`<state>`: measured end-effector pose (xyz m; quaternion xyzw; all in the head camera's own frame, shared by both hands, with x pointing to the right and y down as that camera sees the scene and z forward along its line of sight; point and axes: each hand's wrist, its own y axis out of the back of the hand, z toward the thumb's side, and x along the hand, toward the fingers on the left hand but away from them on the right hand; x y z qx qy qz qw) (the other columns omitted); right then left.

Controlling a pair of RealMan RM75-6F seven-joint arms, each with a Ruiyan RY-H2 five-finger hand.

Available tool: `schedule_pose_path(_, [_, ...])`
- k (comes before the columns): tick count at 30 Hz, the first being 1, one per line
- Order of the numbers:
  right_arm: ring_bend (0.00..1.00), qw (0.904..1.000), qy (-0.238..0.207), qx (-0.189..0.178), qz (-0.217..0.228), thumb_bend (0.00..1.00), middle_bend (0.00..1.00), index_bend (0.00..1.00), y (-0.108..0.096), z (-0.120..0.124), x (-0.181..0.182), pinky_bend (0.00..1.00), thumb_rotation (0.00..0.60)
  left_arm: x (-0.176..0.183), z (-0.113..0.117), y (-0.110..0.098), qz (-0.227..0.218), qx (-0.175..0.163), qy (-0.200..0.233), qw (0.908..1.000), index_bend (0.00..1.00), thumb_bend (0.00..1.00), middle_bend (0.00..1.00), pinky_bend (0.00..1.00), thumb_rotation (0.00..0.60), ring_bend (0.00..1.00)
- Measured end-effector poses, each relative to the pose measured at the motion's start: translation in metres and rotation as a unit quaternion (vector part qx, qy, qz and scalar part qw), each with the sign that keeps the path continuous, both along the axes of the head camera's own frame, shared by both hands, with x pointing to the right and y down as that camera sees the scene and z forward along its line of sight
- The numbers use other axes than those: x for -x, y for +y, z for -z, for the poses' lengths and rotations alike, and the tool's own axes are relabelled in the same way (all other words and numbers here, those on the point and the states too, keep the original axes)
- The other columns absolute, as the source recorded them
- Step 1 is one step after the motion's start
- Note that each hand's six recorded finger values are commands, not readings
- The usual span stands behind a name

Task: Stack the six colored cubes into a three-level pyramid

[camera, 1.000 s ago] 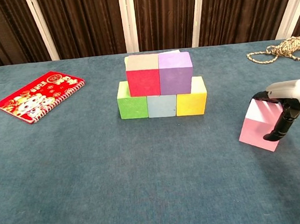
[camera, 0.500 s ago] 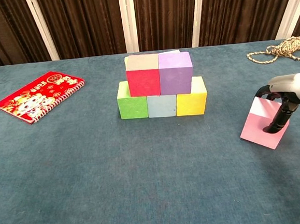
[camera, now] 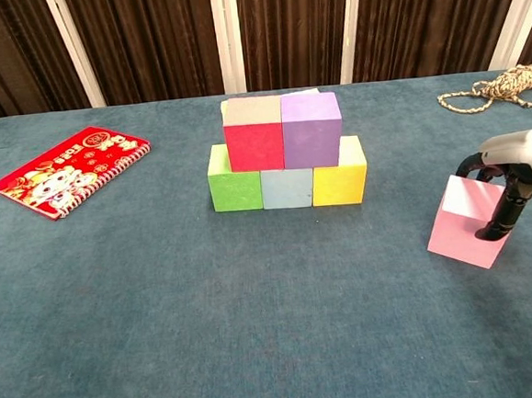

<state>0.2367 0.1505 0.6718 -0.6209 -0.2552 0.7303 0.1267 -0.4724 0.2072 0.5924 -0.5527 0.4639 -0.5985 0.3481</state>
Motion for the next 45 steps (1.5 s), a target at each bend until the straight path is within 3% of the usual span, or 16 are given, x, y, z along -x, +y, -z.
schedule_pose_path(23, [0.01,0.9999,0.009,-0.007,0.001,0.34,0.24,0.14,0.002,0.001,0.013,0.0,0.6,0.003,0.002,-0.001,0.003,-0.005,-0.002,1.0,0.21,0.22,0.07,0.06,0.6,0.0])
schedule_pose_path(33, [0.09,0.9996,0.018,-0.021,-0.005,0.34,0.33,0.16,0.0,-0.002,0.009,0.0,0.6,0.002,0.001,-0.001,0.005,-0.006,-0.001,1.0,0.22,0.22,0.07,0.06,0.6,0.0])
schedule_pose_path(45, [0.14,0.9996,0.014,-0.025,-0.007,0.34,0.36,0.17,0.001,-0.003,0.01,0.0,0.6,0.002,-0.001,-0.001,0.007,-0.007,-0.001,0.9999,0.22,0.22,0.07,0.06,0.6,0.0])
